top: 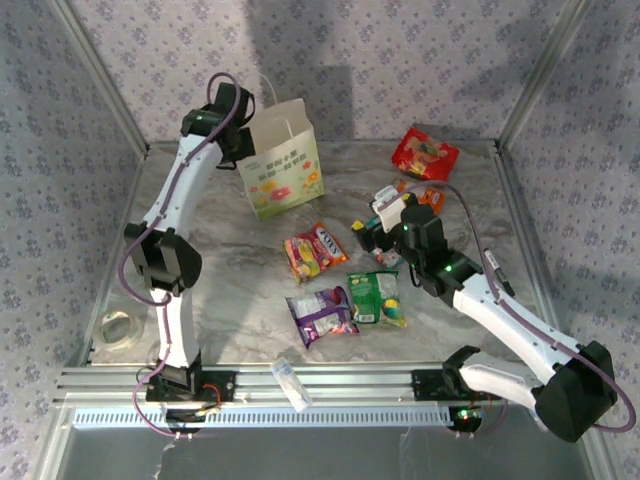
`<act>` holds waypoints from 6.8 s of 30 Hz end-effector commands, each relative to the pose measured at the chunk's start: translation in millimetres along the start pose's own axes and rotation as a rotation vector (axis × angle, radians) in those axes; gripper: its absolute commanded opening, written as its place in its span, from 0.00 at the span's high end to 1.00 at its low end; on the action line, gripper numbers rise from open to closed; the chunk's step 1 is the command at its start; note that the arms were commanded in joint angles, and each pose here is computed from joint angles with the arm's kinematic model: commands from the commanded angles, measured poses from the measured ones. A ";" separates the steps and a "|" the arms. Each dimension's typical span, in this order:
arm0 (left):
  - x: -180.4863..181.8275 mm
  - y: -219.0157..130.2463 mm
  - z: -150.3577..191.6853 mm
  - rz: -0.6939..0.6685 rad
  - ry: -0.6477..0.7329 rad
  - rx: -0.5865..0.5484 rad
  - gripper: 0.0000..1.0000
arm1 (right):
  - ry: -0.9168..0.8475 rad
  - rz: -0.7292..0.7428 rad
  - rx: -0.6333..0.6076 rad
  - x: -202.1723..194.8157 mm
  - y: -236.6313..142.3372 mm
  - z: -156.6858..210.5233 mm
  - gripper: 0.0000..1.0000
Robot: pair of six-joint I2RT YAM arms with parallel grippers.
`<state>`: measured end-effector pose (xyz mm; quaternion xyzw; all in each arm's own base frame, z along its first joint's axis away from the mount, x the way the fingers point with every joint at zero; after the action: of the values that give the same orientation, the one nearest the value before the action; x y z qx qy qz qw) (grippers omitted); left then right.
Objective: Place the snacks into the paper bag
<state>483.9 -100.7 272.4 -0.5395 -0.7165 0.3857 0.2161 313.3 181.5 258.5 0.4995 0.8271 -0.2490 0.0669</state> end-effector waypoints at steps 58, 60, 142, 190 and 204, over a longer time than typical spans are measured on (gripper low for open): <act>120.7 -183.4 111.5 -0.030 0.017 -0.104 0.44 | -0.003 -0.110 -0.103 31.0 -16.3 -39.3 0.00; 121.9 -184.6 105.5 -0.058 0.040 -0.118 0.44 | -0.007 -0.110 -0.094 31.4 -14.3 -39.7 0.00; 101.1 -81.3 81.5 -0.100 0.049 0.116 0.95 | -0.088 -0.099 -0.023 50.4 16.8 -39.5 0.00; 94.0 -132.9 80.7 0.019 0.024 -0.031 0.49 | -0.078 -0.119 0.018 45.9 20.8 -47.2 0.00; 102.5 -134.9 52.4 0.111 -0.139 -0.121 0.48 | -0.090 -0.150 0.044 52.7 27.4 -42.0 0.00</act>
<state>328.7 -34.1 314.2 -0.5372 -0.7270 0.3929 0.1691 313.6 251.6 254.9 0.4241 0.8496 -0.3044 0.0753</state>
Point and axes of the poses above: each hand's point on the last joint's axis, 136 mm out from that joint toward the fingers, its own y axis out along the fingers, its own x axis along the line the jaws close on, z = x × y, the point moved 1 cm from there along -y, back along the fingers, and after that the axes turned 7 degrees about -y, right-handed, at the moved point
